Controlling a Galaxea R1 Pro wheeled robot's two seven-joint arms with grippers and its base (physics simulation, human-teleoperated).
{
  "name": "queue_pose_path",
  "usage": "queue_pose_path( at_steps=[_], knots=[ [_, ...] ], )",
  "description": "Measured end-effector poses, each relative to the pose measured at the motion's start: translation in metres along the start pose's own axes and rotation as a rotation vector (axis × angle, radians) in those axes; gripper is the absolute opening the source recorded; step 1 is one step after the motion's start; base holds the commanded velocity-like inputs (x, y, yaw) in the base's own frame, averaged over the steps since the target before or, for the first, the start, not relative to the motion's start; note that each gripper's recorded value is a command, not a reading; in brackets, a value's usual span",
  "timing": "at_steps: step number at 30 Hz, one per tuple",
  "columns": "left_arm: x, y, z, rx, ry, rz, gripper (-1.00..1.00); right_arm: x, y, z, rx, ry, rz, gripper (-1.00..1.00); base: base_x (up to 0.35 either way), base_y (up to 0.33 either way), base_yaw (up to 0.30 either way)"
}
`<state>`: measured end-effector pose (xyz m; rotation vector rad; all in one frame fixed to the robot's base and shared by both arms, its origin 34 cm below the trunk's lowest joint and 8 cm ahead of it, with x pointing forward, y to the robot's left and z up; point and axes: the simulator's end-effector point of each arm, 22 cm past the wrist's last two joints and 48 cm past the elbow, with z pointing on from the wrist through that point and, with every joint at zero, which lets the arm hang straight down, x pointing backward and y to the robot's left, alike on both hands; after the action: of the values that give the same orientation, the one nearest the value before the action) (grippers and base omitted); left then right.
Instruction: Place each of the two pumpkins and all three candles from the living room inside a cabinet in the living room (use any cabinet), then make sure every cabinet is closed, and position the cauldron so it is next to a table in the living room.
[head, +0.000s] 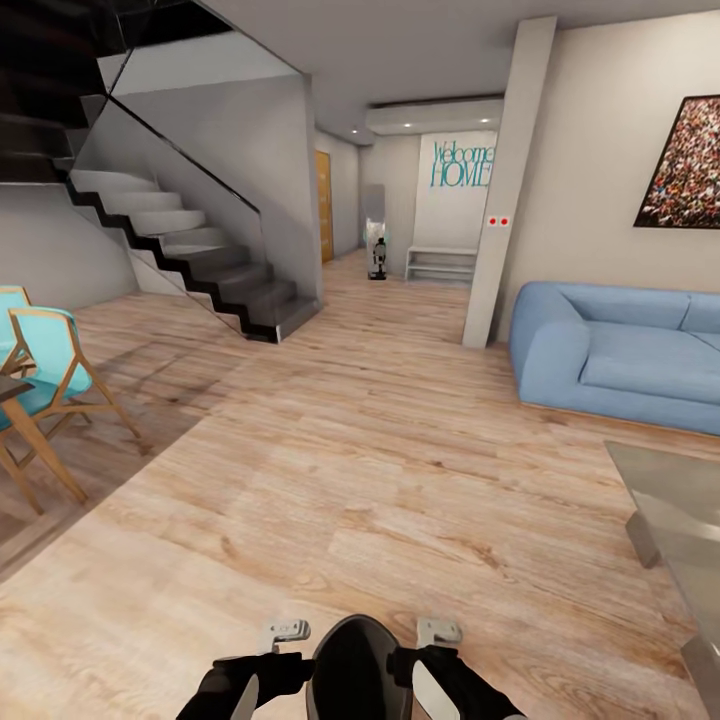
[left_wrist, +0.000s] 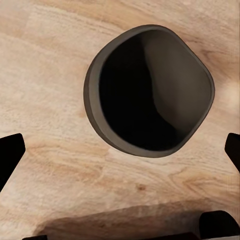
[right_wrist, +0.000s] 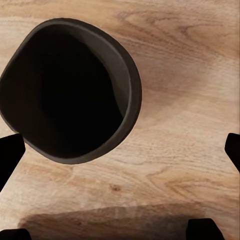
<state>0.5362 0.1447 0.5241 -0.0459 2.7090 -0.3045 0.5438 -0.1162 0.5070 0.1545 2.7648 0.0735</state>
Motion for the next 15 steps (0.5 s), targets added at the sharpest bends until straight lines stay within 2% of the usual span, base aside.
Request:
queue_pose_path(
  at_steps=[15],
  knots=[
    [0.012, 0.006, 0.024, -0.003, -0.005, 0.000, 1.00, 0.006, -0.002, 0.025, -0.004, -0.035, 0.015, 1.00, 0.000, 0.000, 0.000]
  ],
)
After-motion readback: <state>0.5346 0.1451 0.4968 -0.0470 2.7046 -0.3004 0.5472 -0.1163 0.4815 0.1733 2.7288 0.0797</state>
